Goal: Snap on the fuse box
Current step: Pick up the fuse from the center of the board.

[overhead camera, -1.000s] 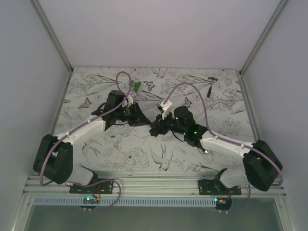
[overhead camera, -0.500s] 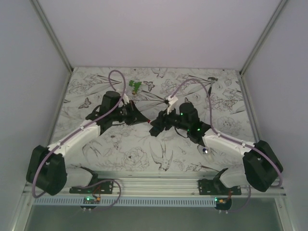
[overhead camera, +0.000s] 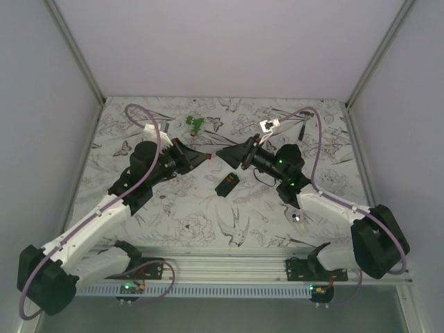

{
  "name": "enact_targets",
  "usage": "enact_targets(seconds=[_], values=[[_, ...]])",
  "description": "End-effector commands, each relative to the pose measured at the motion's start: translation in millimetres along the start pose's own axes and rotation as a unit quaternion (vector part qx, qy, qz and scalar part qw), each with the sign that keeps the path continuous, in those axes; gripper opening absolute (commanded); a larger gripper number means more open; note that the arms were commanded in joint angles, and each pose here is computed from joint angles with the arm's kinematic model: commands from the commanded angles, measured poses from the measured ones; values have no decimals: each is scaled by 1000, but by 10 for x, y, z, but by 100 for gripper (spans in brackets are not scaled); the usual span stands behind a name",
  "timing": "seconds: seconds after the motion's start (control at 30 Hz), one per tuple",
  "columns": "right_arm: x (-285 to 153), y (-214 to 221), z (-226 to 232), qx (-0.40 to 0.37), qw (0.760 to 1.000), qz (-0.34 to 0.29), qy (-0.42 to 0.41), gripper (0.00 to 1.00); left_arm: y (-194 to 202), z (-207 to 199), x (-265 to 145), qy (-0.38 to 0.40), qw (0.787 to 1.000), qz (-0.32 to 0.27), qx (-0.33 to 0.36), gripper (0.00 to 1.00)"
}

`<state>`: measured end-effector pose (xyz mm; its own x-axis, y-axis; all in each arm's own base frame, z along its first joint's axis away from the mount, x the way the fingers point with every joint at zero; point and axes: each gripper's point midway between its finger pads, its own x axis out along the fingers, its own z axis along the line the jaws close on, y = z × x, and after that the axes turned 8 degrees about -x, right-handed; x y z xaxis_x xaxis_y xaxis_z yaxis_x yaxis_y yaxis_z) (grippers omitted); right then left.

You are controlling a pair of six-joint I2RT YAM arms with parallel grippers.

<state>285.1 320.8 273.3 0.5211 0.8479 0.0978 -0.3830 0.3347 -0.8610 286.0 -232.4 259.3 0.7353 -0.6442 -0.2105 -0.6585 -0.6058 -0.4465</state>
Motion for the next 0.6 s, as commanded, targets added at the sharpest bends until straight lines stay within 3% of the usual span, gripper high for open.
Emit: enact_targets(seconds=[0.0, 0.57], values=[[71, -316, 325, 51, 994, -57, -81, 58, -190, -282, -30, 51, 997, -65, -1, 0], [110, -302, 405, 96, 984, -70, -130, 37, -165, -609, -47, 117, 989, -83, -29, 0]])
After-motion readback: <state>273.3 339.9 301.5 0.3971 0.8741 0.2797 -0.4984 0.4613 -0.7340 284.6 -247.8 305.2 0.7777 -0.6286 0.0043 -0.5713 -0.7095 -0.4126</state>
